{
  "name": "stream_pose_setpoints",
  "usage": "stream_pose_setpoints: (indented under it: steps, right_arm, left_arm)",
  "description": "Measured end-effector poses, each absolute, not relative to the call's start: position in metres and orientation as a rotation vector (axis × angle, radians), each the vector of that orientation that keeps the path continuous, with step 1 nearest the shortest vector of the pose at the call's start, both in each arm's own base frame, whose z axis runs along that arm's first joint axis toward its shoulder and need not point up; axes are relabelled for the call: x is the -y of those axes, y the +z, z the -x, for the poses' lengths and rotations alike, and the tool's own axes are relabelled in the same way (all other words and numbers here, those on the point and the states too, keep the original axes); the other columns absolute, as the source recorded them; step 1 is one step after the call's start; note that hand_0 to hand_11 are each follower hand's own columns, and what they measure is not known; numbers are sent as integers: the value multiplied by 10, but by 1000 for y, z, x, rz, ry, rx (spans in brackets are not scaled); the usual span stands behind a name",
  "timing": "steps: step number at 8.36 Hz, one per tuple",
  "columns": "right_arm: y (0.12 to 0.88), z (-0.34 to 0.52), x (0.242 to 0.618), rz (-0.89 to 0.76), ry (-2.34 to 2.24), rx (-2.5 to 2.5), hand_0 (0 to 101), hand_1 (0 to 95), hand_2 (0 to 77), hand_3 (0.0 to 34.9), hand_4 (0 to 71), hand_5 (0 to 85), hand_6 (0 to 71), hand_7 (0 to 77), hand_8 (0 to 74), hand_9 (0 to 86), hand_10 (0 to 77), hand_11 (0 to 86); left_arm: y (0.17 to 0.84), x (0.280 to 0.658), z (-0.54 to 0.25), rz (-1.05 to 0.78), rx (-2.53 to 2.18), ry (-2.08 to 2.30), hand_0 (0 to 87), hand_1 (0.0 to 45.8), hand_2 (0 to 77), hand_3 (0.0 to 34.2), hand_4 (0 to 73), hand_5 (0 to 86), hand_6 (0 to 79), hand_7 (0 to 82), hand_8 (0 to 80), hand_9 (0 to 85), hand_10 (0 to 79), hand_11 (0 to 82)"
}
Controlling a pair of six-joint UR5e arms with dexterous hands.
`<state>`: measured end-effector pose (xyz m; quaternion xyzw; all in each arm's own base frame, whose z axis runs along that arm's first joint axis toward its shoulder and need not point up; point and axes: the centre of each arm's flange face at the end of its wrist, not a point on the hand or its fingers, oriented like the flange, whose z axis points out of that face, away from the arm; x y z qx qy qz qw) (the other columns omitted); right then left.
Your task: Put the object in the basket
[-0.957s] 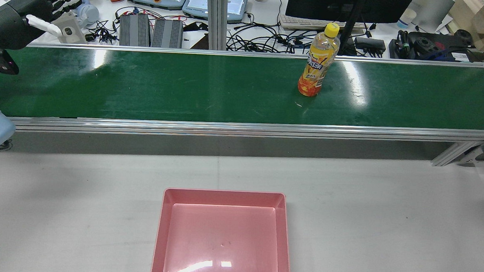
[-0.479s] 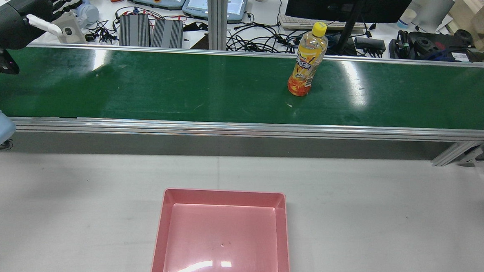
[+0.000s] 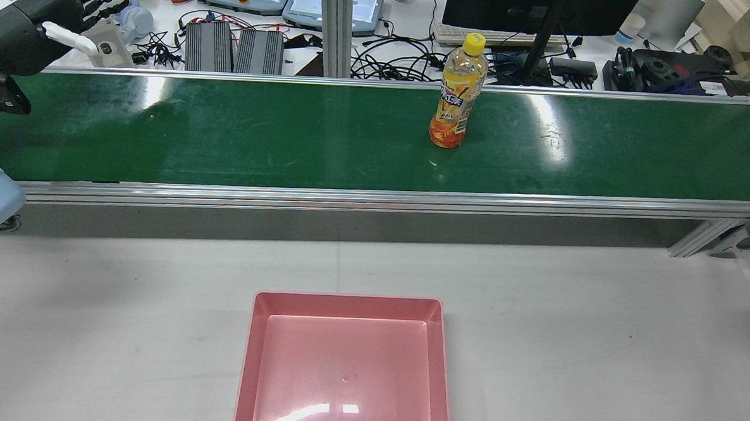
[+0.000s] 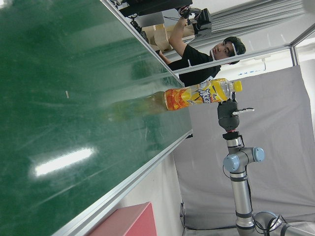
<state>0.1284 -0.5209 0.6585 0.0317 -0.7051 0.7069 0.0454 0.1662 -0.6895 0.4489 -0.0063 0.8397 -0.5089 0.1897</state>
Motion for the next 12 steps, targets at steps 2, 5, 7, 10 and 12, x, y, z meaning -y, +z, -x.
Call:
stream_pose_setpoints:
  steps: [2,5,7,10,12]
  right_arm:
    - [659,-128,521,-97,2159,2153,3,0,5,3,0,0,0,5,0,0,0,0]
    - [658,-128,521,-97,2158,2154,1,0,5,3,0,0,0,5,0,0,0,0]
    - [659,-128,521,-97,2159,2153,3,0,5,3,0,0,0,5,0,0,0,0]
    - [658,-128,521,-97,2158,2154,3,0,5,3,0,0,0,5,0,0,0,0]
    - [658,-128,521,-97,2158,2154,3,0,5,3,0,0,0,5,0,0,0,0]
  left_arm:
    - [448,690,-166,18,-2360,-1430,518,82,0,0,142,38,0,5,38,71,49,93]
    - [448,690,-166,17,-2361,-1430,518,82,0,0,142,38,0,5,38,71,49,93]
    - [448,690,-166,18,-2360,-1431,519,82,0,0,142,38,0,5,38,71,54,93]
    - [448,690,-166,17,-2361,-1430,517,82,0,0,142,38,0,5,38,71,54,93]
    - [448,690,-166,17,-2361,-1430,519,82,0,0,142,38,0,5,38,71,54,93]
